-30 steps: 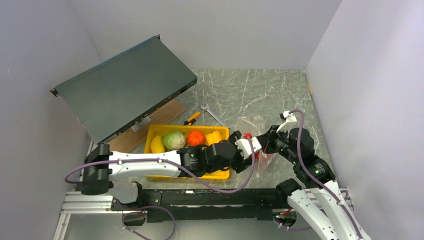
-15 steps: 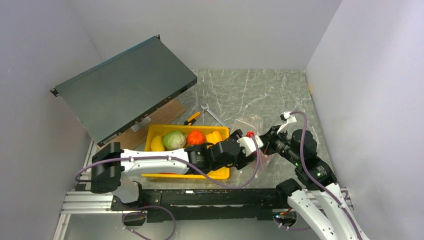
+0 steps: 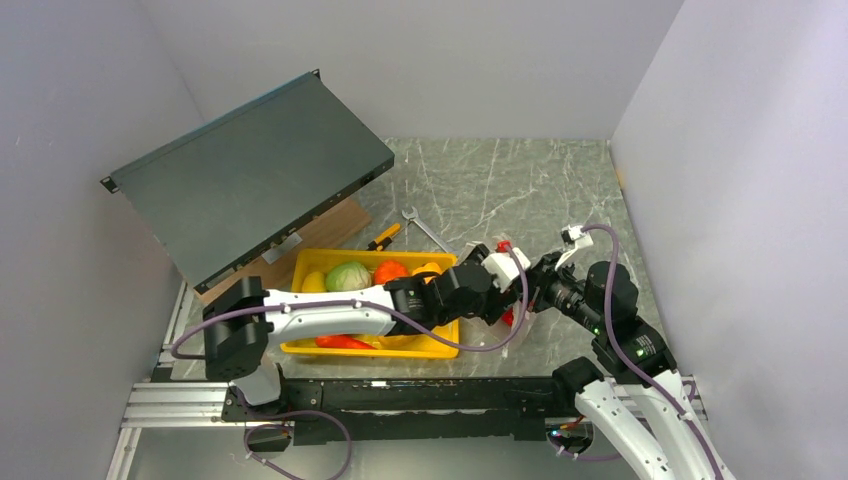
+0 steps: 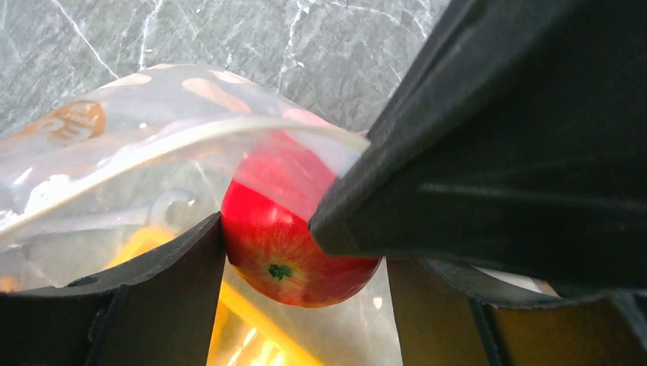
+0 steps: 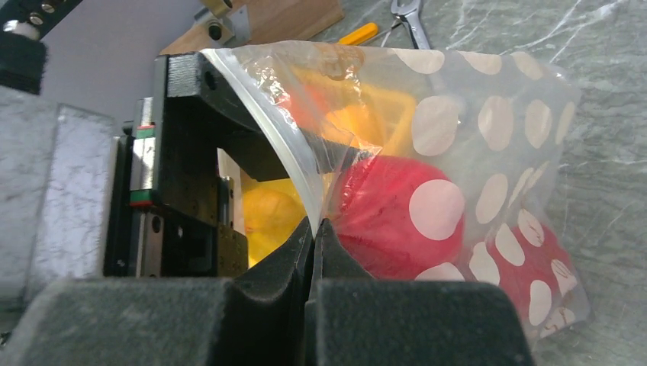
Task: Place the food in the zip-top bag and seal the zipper
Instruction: Place the fake fruit in the zipper food storage bag.
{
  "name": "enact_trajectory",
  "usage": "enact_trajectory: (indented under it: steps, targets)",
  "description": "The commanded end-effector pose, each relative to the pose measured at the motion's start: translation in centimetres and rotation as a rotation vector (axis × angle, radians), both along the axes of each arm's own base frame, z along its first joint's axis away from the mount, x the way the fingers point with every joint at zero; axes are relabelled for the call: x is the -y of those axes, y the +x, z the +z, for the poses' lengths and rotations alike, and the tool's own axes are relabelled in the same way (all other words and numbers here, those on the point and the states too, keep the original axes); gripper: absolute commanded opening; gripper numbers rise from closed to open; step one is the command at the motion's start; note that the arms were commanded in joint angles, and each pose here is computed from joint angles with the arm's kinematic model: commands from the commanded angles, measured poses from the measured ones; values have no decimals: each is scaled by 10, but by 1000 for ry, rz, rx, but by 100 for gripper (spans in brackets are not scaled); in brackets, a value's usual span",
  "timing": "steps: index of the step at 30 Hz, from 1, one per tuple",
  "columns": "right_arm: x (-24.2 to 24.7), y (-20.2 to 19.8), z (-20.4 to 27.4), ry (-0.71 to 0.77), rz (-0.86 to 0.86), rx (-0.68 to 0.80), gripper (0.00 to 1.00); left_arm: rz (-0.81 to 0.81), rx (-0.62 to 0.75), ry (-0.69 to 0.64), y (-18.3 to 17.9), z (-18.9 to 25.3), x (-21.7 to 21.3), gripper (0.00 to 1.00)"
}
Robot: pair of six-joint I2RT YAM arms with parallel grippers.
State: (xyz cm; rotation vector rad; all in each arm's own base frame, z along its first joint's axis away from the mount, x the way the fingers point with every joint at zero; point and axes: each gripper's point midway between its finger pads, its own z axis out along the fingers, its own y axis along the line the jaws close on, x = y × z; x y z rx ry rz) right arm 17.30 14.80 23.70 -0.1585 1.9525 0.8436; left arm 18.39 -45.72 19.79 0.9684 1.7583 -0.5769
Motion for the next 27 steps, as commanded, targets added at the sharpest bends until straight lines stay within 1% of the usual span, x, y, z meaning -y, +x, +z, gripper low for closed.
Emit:
enact_trajectory:
  steps: [1, 2, 3, 5, 7, 9, 13, 22, 27]
  targets:
    - [-5, 0, 19, 45, 21, 57, 0, 45, -15, -101, 10, 20, 21, 51]
    - [-5, 0, 19, 45, 19, 56, 0, 55, -20, -102, 11, 18, 23, 53]
    - [-4, -1, 20, 46, 17, 59, 0, 65, -21, -99, 13, 16, 23, 57]
    - [-4, 0, 19, 44, 12, 58, 0, 99, -26, -95, 17, 11, 21, 70]
    - [-3, 0, 18, 41, 11, 56, 0, 126, -27, -95, 19, 8, 17, 80]
    - [-2, 1, 16, 34, 5, 55, 0, 161, -27, -97, 23, 8, 10, 88]
    - [-1, 3, 15, 21, -3, 56, 0, 190, -28, -105, 23, 11, -1, 99]
    - [3, 7, 11, -11, -21, 58, 0, 157, -71, -155, 7, 31, -20, 100]
    - [3, 9, 4, -21, -25, 38, 0, 132, -160, -168, -11, 40, -37, 100]
